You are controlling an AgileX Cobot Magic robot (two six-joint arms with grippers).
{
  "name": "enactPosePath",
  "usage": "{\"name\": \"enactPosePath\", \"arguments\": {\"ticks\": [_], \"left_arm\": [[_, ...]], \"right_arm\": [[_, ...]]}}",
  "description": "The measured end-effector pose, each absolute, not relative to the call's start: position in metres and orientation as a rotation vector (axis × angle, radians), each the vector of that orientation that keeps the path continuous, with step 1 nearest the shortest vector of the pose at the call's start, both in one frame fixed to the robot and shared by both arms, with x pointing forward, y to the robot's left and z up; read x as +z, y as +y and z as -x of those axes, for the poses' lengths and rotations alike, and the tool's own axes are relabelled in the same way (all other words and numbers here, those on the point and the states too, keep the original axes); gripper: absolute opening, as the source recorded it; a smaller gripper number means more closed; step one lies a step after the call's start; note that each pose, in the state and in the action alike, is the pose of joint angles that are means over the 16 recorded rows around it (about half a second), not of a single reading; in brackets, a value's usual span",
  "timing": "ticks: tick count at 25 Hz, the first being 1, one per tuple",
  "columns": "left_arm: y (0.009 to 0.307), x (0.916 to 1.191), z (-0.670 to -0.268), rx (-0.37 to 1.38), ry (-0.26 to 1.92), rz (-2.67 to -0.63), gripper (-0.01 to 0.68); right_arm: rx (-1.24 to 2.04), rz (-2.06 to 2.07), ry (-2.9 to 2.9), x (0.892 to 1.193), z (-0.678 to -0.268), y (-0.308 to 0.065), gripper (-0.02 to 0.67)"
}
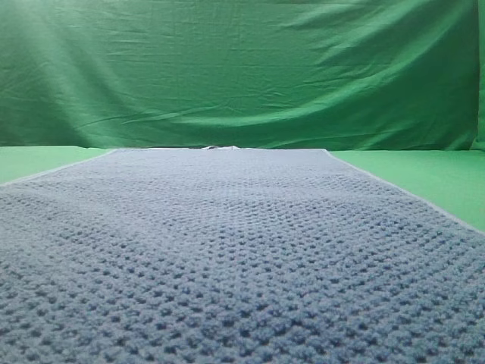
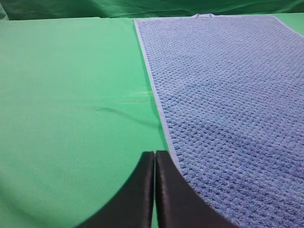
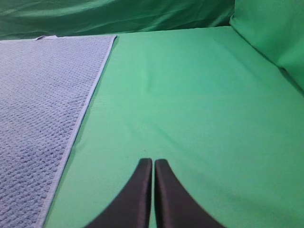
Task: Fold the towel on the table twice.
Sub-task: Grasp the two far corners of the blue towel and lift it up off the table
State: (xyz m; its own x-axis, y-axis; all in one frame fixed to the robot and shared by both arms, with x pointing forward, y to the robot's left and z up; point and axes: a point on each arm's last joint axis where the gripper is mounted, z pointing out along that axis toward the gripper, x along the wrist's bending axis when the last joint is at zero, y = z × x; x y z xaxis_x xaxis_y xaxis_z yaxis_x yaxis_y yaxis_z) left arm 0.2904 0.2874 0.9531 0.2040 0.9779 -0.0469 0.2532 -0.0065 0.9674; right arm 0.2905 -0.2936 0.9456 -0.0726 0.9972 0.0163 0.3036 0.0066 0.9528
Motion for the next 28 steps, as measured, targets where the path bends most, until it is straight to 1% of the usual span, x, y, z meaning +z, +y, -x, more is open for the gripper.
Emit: {"name": "enactPosePath", "arguments": {"ticks": [21, 24, 28], "left_arm": [[0.2873, 0.9533, -0.2905, 0.903, 1.239, -1.464, 0.000], [0.2869, 0.9552, -0.2909, 0.894, 1.237, -1.431, 0.000], [0.2866, 0.9623, -0.2922, 0.874, 1.228, -1.315, 0.000]], "right_arm": [[1.108, -1.401, 1.488, 0.9457, -0.2906, -0.2936, 0.000], [1.124, -1.397, 1.473, 0.9471, -0.2910, -0.2934, 0.000], [1.172, -1.370, 1.419, 0.9525, -0.2924, -0.2933, 0.000]]}}
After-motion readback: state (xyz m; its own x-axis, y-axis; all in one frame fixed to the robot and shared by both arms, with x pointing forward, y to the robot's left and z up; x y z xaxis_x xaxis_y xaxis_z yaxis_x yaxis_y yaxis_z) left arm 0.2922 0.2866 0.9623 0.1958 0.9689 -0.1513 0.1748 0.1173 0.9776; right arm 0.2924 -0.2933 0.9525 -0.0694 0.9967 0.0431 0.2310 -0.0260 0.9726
